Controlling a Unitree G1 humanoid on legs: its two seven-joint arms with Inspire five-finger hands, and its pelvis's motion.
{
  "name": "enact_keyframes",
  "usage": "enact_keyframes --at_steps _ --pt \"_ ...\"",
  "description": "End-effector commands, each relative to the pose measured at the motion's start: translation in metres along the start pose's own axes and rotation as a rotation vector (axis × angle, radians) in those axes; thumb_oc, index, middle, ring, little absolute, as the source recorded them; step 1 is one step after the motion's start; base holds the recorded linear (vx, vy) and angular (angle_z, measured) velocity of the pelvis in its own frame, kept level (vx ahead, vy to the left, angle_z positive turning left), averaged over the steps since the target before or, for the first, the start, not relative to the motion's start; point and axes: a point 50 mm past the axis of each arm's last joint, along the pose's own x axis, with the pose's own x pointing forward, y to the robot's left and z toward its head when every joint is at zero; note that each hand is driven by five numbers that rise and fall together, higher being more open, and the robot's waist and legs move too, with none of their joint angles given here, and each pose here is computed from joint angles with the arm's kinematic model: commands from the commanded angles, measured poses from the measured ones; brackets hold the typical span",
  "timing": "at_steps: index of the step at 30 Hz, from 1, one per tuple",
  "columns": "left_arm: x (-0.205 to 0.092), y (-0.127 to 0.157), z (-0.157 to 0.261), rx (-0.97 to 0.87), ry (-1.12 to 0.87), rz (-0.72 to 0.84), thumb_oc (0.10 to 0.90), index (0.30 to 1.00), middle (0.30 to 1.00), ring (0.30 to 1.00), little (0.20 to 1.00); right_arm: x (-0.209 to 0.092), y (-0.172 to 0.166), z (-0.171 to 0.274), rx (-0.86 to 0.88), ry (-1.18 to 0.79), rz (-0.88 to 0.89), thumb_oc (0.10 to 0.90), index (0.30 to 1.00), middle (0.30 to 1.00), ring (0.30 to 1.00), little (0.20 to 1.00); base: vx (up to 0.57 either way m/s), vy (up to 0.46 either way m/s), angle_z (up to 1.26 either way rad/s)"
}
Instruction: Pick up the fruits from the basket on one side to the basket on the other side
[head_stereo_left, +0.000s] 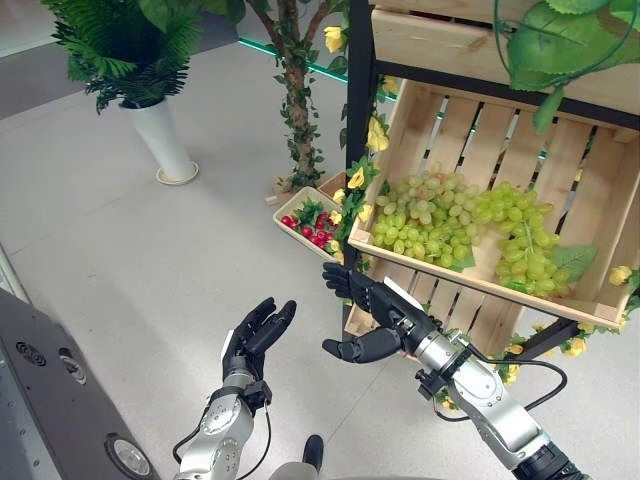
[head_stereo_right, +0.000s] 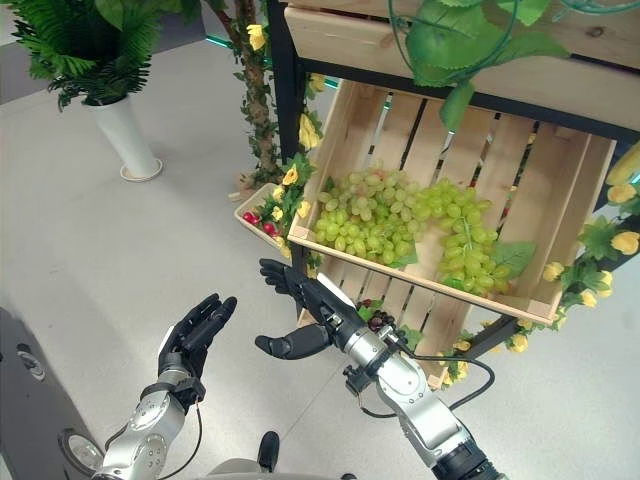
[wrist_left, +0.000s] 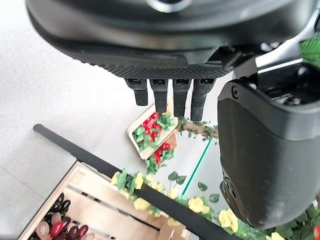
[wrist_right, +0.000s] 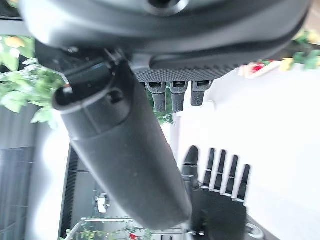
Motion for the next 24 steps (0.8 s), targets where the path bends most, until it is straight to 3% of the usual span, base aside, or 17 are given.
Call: enact_keyframes --at_steps 1,10,15,19,24 --pt "0.014 -0.001 0.04 0.029 -0.175 -0.022 0.8 0.9 0.9 0.9 0.9 0.013 -0.003 0.044 -0.009 -0.246 -0.018 0.8 0.9 0.9 0.9 0.9 -0.04 -0.136 0.19" --pt "0.003 0.015 0.02 -0.07 -0.124 0.057 0.8 0.9 0.9 0.9 0.9 0.013 -0.013 0.037 -0.02 -0.157 0.067 0.8 0.9 0.9 0.9 0.9 -0.13 -0.124 0.35" --pt "0.014 0.003 0.02 -0.04 -0.113 0.022 0.8 0.9 0.9 0.9 0.9 0.002 -0.025 0.019 0.036 -0.106 -0.008 0.8 0.9 0.9 0.9 0.9 -0.13 0.059 0.69" --pt "0.025 -0.013 0.028 0.012 -0.12 -0.061 0.8 0.9 0.9 0.9 0.9 -0.001 -0.02 0.007 0.084 -0.085 -0.124 0.8 0.9 0.9 0.9 0.9 -0.13 0.12 1.61" --pt "0.022 -0.013 0.039 0.038 -0.171 -0.066 0.8 0.9 0.9 0.9 0.9 0.003 -0.013 0.002 0.129 -0.082 -0.106 0.8 0.9 0.9 0.9 0.9 -0.09 0.076 0.36"
